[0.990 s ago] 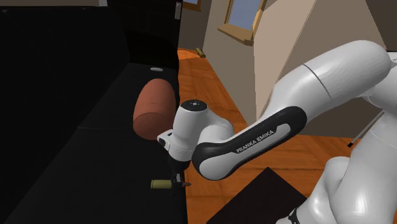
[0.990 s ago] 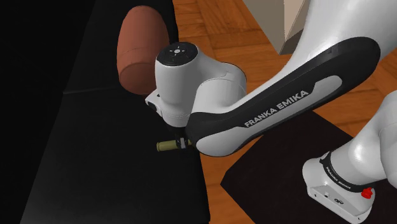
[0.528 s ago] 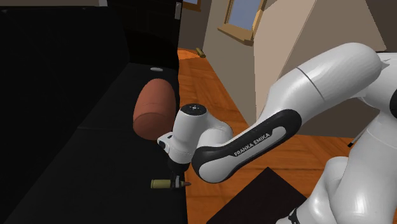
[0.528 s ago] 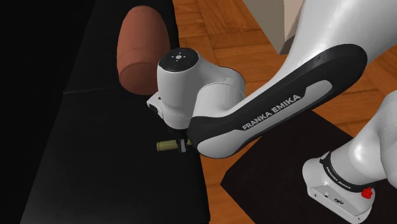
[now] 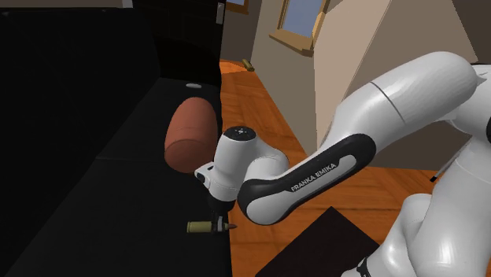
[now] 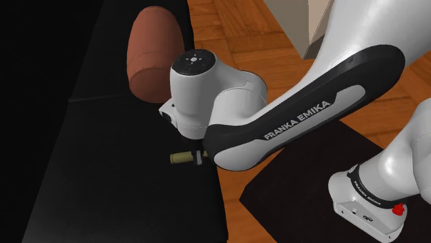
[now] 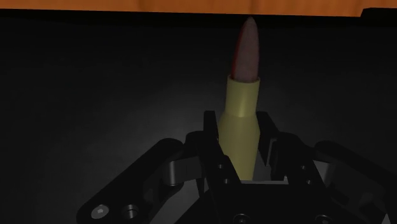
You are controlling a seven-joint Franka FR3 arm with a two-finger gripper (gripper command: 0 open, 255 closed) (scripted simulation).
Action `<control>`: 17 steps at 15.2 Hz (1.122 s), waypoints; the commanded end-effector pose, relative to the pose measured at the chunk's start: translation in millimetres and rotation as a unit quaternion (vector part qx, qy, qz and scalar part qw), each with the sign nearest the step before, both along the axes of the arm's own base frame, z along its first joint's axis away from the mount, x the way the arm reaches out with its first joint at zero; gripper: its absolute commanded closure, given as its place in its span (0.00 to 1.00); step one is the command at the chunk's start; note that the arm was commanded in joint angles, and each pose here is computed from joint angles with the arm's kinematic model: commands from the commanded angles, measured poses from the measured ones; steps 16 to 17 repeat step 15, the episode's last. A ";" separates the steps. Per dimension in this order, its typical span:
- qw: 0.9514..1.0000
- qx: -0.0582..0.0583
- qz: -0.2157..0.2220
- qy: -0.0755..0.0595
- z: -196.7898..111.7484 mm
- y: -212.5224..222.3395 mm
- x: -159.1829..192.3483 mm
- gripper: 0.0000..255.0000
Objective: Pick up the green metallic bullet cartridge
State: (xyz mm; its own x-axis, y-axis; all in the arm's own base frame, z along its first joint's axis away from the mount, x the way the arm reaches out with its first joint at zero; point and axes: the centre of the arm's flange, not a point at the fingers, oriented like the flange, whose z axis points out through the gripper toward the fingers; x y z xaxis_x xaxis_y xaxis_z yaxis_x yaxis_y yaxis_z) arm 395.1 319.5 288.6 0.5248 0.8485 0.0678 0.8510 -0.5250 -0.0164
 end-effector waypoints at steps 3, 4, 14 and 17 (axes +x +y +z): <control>1.000 0.000 0.000 0.001 18.8 0.6 0.4 1.00; 1.000 0.000 0.000 0.001 24.1 0.6 0.4 1.00; 1.000 0.000 0.000 0.001 72.4 0.6 0.3 1.00; 1.000 0.000 0.000 0.001 72.4 0.6 0.4 1.00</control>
